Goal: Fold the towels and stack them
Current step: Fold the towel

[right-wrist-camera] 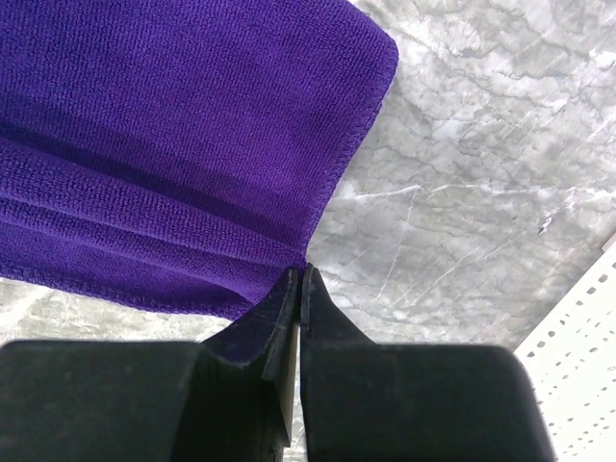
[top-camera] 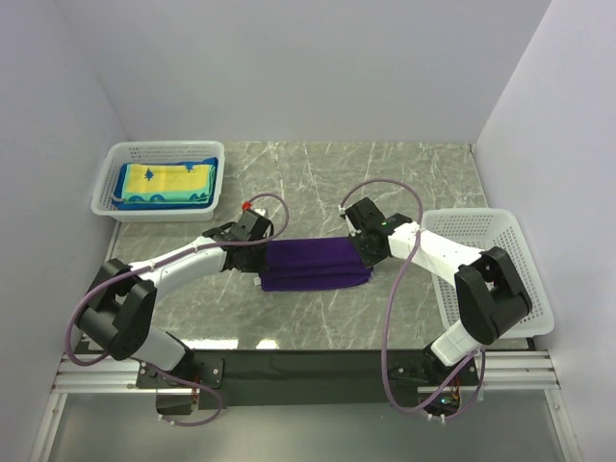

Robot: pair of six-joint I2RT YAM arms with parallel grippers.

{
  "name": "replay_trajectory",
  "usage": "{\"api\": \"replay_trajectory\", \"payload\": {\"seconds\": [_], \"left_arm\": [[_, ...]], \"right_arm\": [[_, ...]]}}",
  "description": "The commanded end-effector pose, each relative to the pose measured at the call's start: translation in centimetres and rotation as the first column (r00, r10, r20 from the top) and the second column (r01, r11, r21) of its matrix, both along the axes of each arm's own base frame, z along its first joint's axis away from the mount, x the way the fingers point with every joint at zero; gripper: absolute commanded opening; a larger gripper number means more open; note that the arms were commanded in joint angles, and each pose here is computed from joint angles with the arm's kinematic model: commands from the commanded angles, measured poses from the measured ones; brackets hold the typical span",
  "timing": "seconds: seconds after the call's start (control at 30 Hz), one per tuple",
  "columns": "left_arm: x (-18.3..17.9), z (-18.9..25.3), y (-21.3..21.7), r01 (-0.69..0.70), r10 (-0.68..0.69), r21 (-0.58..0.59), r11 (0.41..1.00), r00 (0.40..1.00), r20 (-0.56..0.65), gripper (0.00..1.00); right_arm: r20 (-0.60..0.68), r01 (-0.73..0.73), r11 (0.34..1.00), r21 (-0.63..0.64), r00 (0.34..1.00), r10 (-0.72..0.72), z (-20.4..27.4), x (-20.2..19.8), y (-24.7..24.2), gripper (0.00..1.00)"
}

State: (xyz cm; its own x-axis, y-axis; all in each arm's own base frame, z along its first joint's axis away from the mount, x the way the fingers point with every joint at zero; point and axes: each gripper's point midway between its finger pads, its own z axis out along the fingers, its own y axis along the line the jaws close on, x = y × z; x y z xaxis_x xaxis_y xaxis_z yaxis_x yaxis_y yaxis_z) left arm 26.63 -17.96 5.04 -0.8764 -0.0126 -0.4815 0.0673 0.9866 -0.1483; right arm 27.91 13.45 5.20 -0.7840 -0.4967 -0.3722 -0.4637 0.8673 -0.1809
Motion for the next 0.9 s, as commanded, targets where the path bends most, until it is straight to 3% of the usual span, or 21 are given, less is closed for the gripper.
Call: {"api": "replay_trajectory", "payload": {"seconds": [0.0, 0.17, 0.2, 0.23, 0.37, 0.4, 0.5, 0.73, 0.87], "left_arm": [[-0.1, -0.3, 1.7, -0.051, 0.051, 0.074, 0.996, 0.999, -0.002, 0.01], [-0.2, -0.1, 1.6, -0.051, 0.052, 0.071, 0.996, 0.999, -0.008, 0.08], [-0.3, -0.1, 1.6, -0.052, 0.053, 0.07, 0.996, 0.999, -0.009, 0.14], [-0.3, 0.3, 1.5, -0.055, 0.055, 0.06, 0.997, 0.998, -0.001, 0.17], [-0.2, 2.3, 1.3, -0.062, 0.062, 0.025, 0.998, 0.998, 0.032, 0.33], [-0.2, 2.8, 1.2, -0.065, 0.064, 0.015, 0.998, 0.997, 0.041, 0.43], [-0.1, 5.9, 1.1, -0.083, 0.086, -0.035, 0.996, 0.991, 0.099, 0.61], [-0.6, 11.4, 0.1, -0.093, 0.125, -0.177, 0.98, 0.976, 0.177, 0.65], [-0.4, 13.1, -2.9, -0.048, 0.104, -0.289, 0.956, 0.978, 0.182, 0.64]], "right_arm": [[-0.021, 0.017, 0.997, -0.073, 1.0, -0.019, -0.4, -0.9, -1.6, 0.03], [-0.039, 0.003, 0.998, -0.061, 0.999, -0.005, -0.2, -1.3, -1.3, 0.08], [-0.047, 0.002, 0.998, -0.062, 0.999, -0.004, -0.1, -1.5, -1.3, 0.1], [-0.053, -0.006, 0.998, -0.057, 0.999, 0.003, -0.1, -1.8, -1.1, 0.2], [-0.049, -0.018, 1.0, 0.001, 0.999, 0.018, 1.5, -2.3, 0.0, 0.41], [-0.029, -0.016, 0.999, 0.029, 0.999, 0.017, 2.6, -2.3, 0.3, 0.43], [0.007, -0.036, 0.992, 0.118, 0.999, 0.035, 5.3, -2.7, 1.6, 0.53], [0.12, 0.036, 0.925, 0.379, 0.989, -0.088, 10.4, -1.8, 4.6, 0.54], [0.092, 0.13, 0.842, 0.523, 0.974, -0.207, 10.5, -1.0, 6.7, 0.54]]}}
